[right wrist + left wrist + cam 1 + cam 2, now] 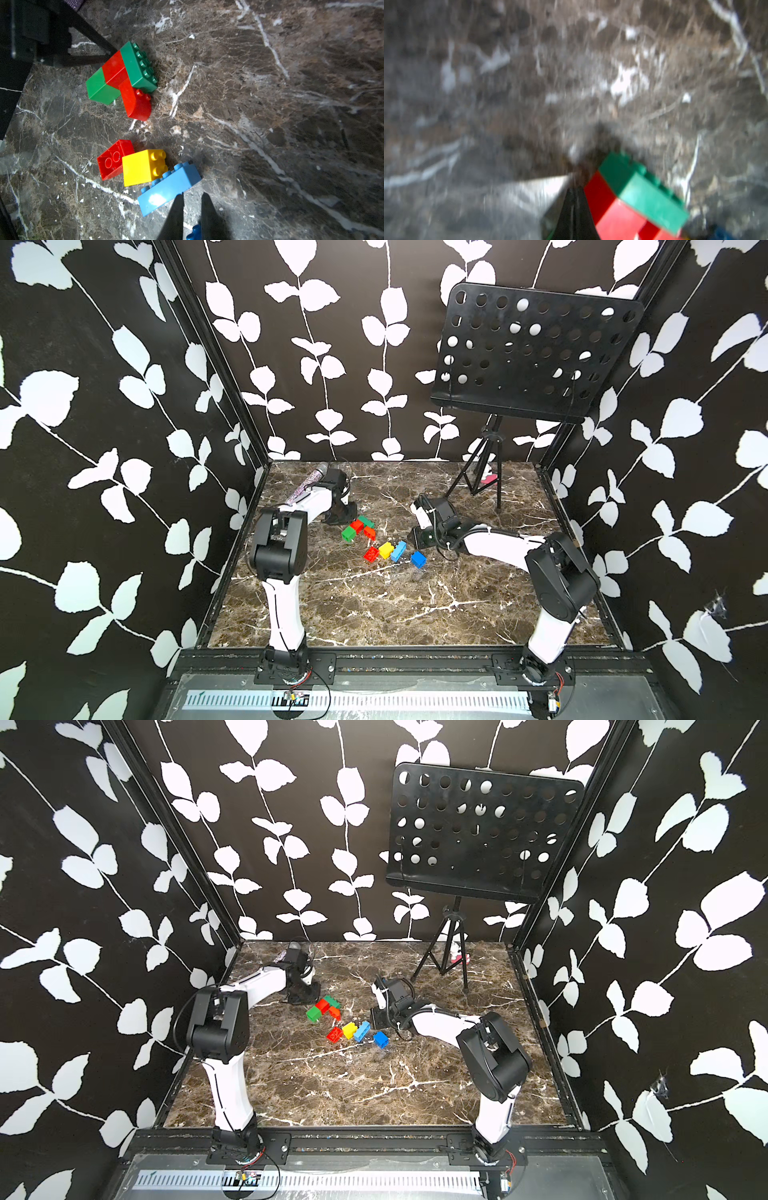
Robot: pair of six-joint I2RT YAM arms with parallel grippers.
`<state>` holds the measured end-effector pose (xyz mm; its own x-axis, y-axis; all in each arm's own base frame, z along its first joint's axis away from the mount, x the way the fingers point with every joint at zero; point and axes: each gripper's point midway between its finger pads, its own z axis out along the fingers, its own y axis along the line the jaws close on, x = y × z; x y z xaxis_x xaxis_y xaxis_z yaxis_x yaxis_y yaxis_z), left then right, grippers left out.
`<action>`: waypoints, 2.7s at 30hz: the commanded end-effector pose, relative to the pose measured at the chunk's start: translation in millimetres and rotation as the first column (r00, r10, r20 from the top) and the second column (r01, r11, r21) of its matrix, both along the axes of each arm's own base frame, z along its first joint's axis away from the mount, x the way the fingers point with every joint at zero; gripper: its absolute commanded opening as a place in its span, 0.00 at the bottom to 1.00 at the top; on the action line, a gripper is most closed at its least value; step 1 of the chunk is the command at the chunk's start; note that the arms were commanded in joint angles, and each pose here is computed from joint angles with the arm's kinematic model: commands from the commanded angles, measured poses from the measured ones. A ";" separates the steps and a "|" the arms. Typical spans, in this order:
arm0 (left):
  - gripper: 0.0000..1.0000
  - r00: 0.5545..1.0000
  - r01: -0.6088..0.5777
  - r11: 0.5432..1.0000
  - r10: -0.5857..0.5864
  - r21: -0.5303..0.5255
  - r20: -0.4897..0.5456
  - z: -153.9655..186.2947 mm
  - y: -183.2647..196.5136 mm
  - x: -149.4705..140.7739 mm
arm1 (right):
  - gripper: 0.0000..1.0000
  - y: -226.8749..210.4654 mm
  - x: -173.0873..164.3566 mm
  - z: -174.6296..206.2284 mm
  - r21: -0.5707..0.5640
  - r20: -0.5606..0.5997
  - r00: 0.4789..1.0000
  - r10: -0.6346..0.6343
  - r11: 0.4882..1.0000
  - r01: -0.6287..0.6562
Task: Assemble the letter r with lego
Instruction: Adjust the lego brick at the center of the board.
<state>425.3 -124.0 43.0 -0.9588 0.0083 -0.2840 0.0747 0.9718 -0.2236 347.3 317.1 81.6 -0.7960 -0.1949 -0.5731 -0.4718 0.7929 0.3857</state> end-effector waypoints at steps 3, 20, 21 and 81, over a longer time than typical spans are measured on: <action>0.00 1.000 0.002 0.997 0.000 -0.074 0.024 21.1 -6.7 -36.3 | 0.17 23.8 -9.8 29.3 0.127 0.033 0.996 0.088 0.988 -0.092; 0.00 0.988 -0.095 0.969 0.119 -0.226 0.095 33.8 -7.8 -99.9 | 0.16 111.4 -10.0 17.5 0.148 -0.022 0.969 0.247 0.959 -0.241; 0.00 0.986 -0.099 0.968 0.126 -0.232 0.105 36.4 -6.6 -103.0 | 0.16 114.1 -8.8 13.0 0.147 -0.035 0.967 0.251 0.959 -0.243; 0.34 0.985 -0.056 0.964 0.097 -0.259 0.145 35.9 -29.8 -111.5 | 0.37 77.8 -5.1 -8.0 -0.047 0.012 0.969 0.246 0.968 -0.245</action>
